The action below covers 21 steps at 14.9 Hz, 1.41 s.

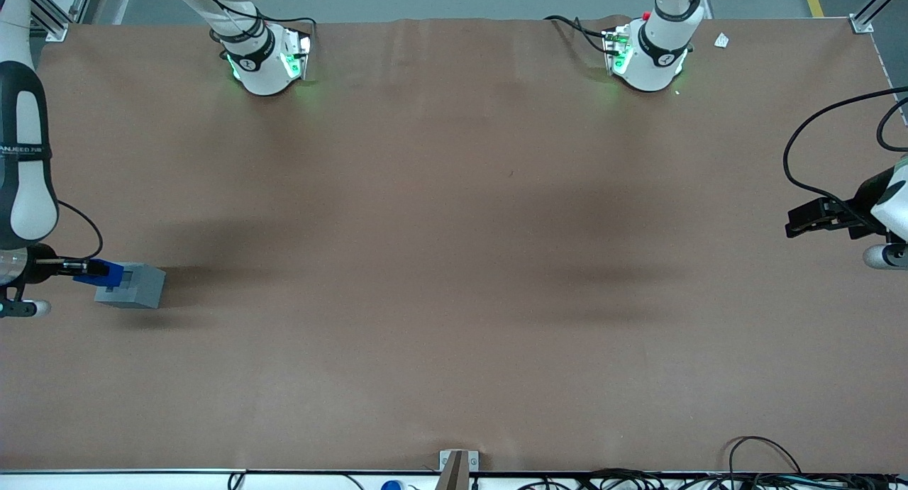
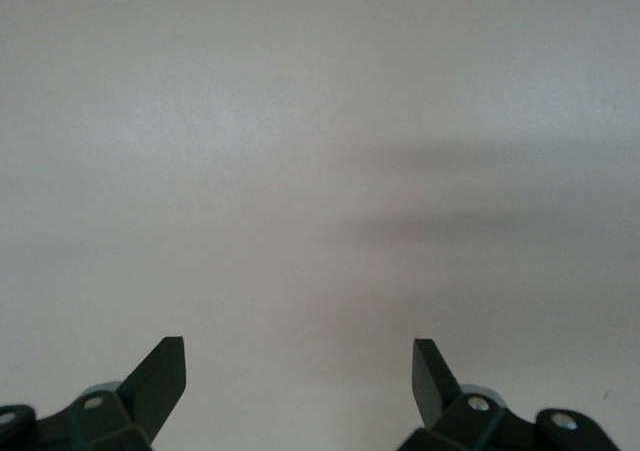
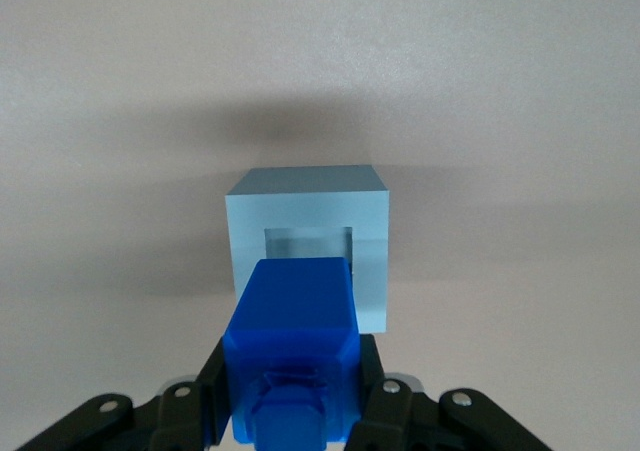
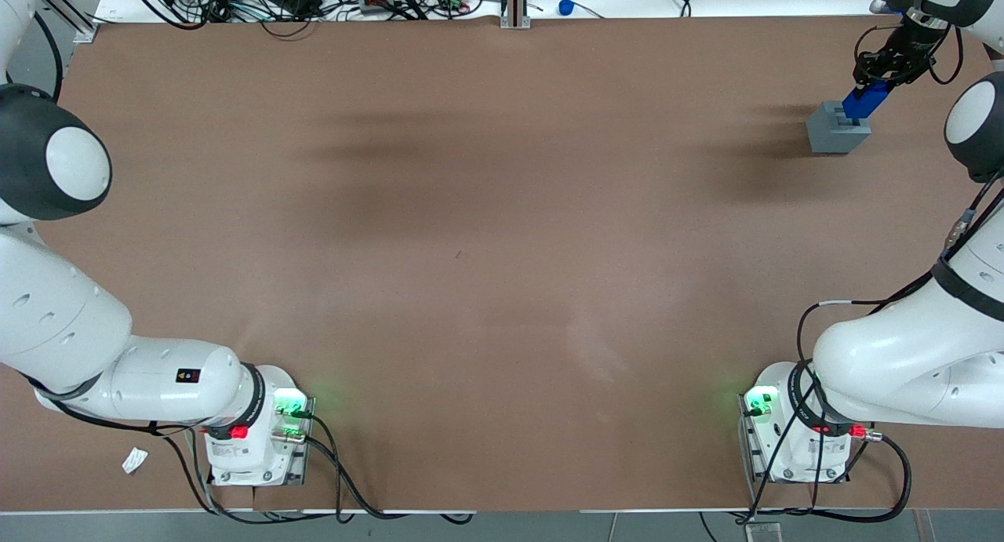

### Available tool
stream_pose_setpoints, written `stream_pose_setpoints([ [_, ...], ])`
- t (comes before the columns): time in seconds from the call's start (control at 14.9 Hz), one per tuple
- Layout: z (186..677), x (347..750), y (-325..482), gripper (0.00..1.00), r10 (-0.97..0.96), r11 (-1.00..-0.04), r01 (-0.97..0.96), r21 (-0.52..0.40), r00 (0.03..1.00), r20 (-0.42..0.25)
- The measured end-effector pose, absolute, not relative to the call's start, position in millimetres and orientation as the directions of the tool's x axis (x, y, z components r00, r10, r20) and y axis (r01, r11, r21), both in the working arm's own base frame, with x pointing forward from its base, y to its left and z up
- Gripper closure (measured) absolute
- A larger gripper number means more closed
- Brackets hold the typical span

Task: Insert blue part into gray base with right arm
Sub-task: 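Lower the blue cube into the gray base's opening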

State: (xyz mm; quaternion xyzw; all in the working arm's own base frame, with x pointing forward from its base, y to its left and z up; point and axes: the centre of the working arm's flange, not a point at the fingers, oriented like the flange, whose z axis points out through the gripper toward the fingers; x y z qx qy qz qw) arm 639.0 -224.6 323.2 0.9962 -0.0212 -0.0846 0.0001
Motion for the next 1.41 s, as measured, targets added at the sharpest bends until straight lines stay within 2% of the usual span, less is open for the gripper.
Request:
stream_pose_setpoints([
  [1.41,307,641,-231,0.49,-0.027,-1.000,-0.026,0.009,0.988,-0.150],
])
